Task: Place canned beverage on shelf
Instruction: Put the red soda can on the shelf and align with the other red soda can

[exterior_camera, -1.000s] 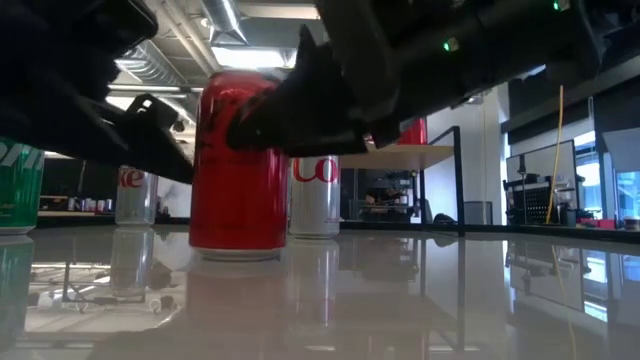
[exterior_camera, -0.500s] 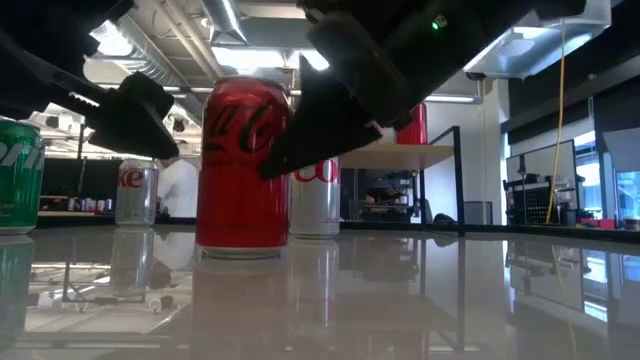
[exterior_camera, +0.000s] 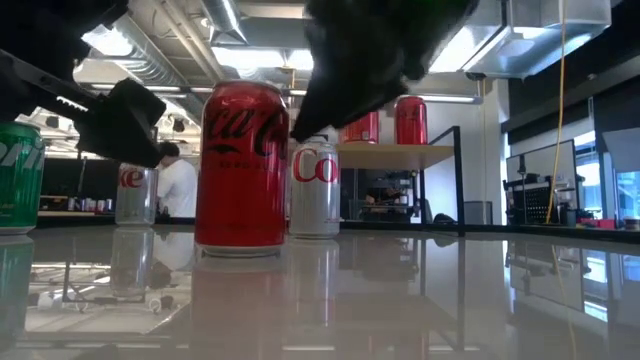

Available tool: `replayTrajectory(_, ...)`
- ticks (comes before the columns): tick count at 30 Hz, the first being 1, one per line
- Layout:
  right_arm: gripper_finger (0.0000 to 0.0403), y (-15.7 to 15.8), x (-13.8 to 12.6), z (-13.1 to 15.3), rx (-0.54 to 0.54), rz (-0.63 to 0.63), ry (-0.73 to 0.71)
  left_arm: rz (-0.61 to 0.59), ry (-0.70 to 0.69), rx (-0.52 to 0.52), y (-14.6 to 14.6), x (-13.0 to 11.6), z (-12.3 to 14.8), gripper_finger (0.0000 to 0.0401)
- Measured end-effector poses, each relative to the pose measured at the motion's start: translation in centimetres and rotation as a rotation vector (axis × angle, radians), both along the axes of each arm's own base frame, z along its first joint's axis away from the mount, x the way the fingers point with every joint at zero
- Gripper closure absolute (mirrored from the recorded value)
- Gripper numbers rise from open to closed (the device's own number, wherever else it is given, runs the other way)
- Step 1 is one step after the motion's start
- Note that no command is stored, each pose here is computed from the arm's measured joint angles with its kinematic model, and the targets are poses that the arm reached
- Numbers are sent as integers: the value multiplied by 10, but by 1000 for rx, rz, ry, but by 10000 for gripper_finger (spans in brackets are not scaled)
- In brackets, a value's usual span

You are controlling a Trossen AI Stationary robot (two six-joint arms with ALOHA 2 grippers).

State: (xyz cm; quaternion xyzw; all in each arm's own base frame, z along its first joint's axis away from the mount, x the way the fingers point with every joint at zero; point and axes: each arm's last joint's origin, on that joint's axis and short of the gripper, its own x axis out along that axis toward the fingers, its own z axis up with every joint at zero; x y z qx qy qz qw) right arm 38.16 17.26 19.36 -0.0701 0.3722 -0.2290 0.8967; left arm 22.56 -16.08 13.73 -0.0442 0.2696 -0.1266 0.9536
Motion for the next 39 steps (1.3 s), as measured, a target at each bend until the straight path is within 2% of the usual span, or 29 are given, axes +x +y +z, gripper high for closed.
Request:
replayTrajectory(9, 20, 28, 5, 45, -4, 120, -50, 22, 76, -46, 5, -11, 12, 64)
replayTrajectory(15, 20, 10, 26, 60, 89, 158, -113, 44, 96, -40, 5, -14, 12, 64)
replayTrajectory(23, 20, -24, 52, 40, 247, 192, -101, 53, 108, -29, 6, -15, 11, 64)
replayTrajectory(39, 20, -22, 61, 6, 246, 190, -15, 59, 110, -20, 6, -15, 10, 64)
